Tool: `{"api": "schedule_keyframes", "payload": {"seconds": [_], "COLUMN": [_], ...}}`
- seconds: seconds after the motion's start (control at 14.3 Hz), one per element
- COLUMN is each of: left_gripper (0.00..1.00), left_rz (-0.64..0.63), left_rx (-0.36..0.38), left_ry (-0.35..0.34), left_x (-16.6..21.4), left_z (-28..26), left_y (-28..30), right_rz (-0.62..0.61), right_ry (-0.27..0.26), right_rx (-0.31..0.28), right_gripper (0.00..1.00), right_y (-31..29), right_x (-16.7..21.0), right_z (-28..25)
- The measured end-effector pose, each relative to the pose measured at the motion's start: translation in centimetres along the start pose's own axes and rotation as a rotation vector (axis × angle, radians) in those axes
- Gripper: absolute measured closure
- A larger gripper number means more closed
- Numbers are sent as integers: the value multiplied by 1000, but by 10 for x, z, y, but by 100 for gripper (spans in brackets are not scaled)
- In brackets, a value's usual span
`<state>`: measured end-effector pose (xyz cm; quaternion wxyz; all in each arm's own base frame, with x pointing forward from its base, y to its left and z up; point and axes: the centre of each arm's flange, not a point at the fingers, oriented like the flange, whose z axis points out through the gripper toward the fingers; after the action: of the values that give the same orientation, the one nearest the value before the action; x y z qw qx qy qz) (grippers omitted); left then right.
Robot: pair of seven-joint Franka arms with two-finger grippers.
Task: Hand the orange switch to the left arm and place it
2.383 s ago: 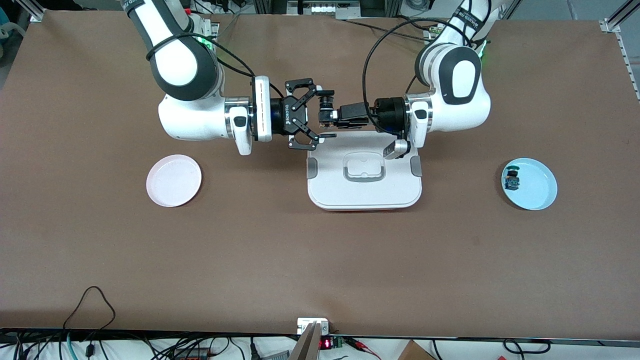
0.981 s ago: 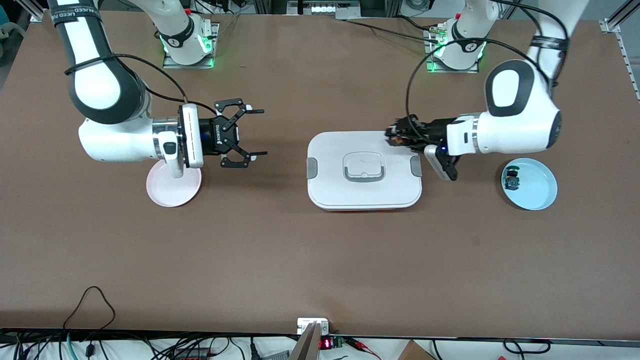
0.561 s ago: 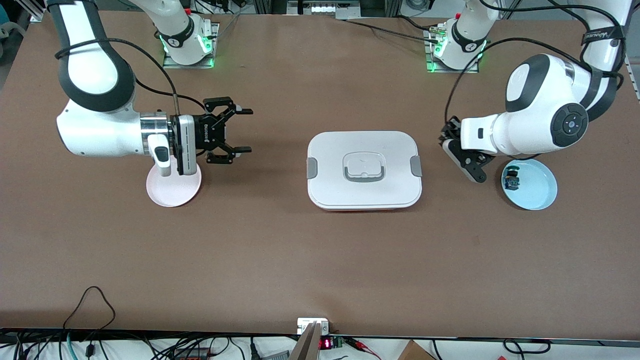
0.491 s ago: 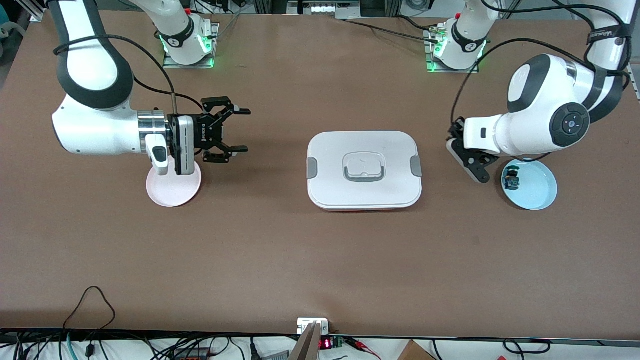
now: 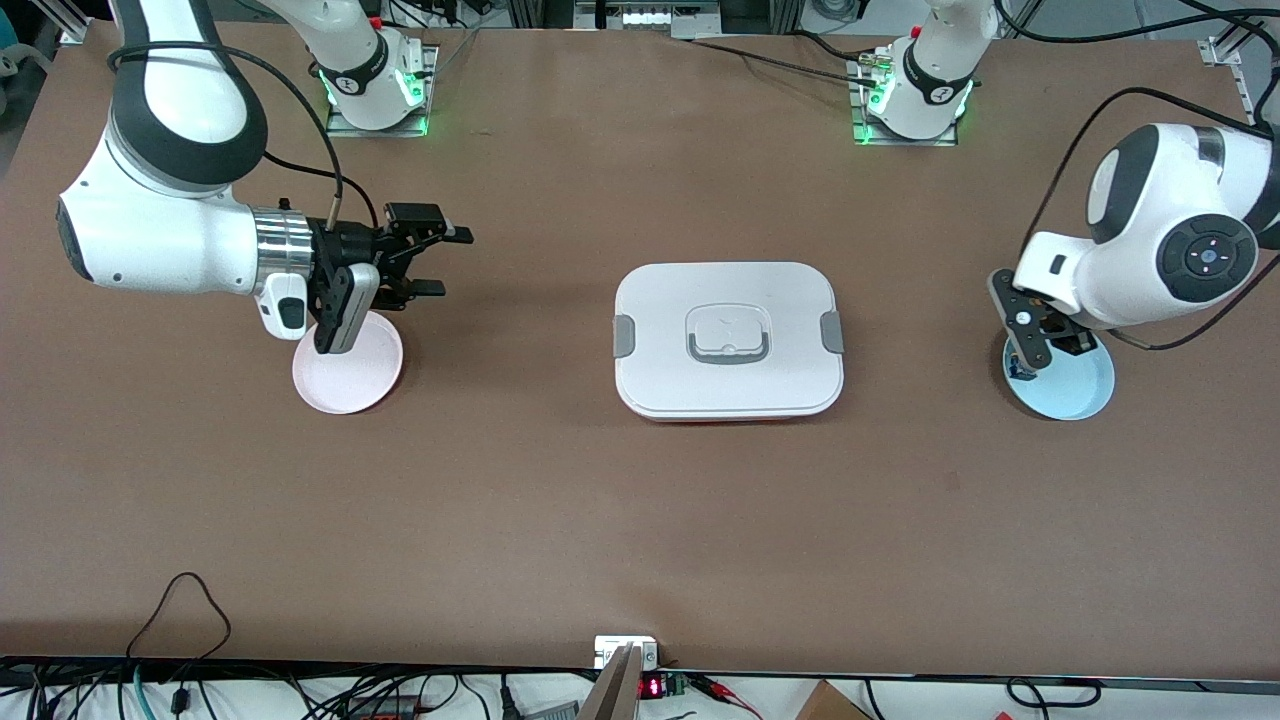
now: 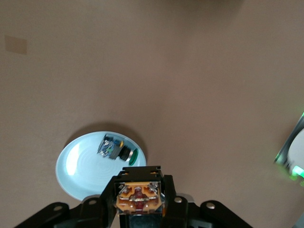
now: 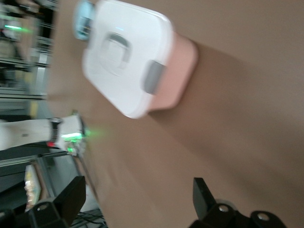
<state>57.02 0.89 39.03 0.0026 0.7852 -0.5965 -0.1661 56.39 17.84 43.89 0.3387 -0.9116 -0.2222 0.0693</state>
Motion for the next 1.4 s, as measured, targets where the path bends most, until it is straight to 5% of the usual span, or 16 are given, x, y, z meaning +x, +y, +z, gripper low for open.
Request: {"api": "schedule_keyframes", "payload": {"seconds": [0.21, 0.56, 0.77, 1.12, 1.4], "left_gripper": [59, 59, 59, 59, 59], "left_rz": [137, 157, 177, 182, 215], "left_rx": [46, 119, 134, 151, 204], "left_ry": [40, 88, 140, 203, 215], "left_x": [-50, -106, -121, -116, -114], "left_z": [36, 133, 178, 209, 218], "left_y": [-19, -28, -38, -46, -53], "right_rz": [154, 354, 414, 535, 560], "right_ry": [-106, -227, -151, 9, 12], "right_rx": [-260, -609, -666, -681, -682], "right_gripper": [0, 0, 0, 0, 0], "right_y": [21, 28, 40, 69, 77], "right_x": [-11, -21, -24, -49, -54], "right_z": [-5, -43, -102, -206, -213]}}
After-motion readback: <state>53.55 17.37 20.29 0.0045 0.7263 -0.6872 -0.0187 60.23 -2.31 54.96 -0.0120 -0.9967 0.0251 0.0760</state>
